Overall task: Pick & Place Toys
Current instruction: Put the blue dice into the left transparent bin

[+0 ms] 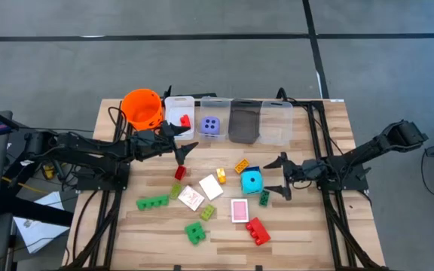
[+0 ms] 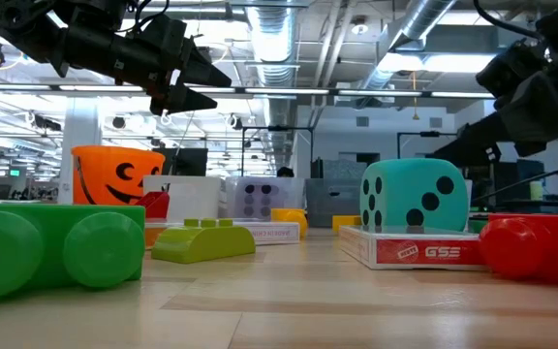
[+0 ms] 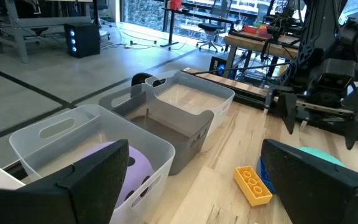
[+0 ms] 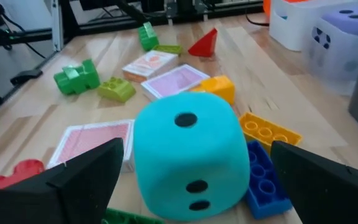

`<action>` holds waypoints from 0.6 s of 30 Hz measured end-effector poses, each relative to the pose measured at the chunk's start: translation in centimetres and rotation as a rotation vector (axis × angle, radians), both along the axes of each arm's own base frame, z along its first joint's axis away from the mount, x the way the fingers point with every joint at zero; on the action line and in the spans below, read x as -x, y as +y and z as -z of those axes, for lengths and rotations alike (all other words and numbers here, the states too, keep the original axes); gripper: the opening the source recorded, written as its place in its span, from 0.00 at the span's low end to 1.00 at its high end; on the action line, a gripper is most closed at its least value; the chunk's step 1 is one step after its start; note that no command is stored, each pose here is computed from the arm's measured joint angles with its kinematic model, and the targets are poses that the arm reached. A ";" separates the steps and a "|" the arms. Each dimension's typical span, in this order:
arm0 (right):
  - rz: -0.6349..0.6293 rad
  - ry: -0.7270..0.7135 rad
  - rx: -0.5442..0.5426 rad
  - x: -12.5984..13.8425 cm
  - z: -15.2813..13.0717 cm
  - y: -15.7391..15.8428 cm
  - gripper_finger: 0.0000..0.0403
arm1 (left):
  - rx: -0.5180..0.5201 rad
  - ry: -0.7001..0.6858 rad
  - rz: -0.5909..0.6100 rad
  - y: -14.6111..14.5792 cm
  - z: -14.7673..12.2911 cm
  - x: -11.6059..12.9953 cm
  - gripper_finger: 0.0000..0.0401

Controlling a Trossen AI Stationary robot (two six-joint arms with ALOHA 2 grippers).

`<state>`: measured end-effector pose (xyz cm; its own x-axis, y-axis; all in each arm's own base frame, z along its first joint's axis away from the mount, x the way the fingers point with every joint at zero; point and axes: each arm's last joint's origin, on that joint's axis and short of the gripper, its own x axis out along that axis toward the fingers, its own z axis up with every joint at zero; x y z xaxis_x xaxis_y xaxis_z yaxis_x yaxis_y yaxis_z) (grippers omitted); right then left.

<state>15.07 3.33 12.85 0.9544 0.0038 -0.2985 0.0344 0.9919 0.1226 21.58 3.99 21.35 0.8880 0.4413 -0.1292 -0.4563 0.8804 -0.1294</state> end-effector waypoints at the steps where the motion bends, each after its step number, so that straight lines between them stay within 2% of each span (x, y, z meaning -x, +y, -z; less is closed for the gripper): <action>1: -0.001 0.001 0.003 0.0 0.0 0.0 0.99 | 0.000 0.000 0.000 0.0 0.0 0.0 0.89; 18: -0.008 0.094 0.066 -1.3 2.7 0.3 0.99 | 0.000 0.000 0.000 0.0 0.0 0.0 0.89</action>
<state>16.37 3.60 10.19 0.9223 -0.0113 -0.3864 0.0348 0.9980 0.0537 21.58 3.99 21.35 0.8880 0.4414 -0.1292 -0.4564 0.8803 -0.1296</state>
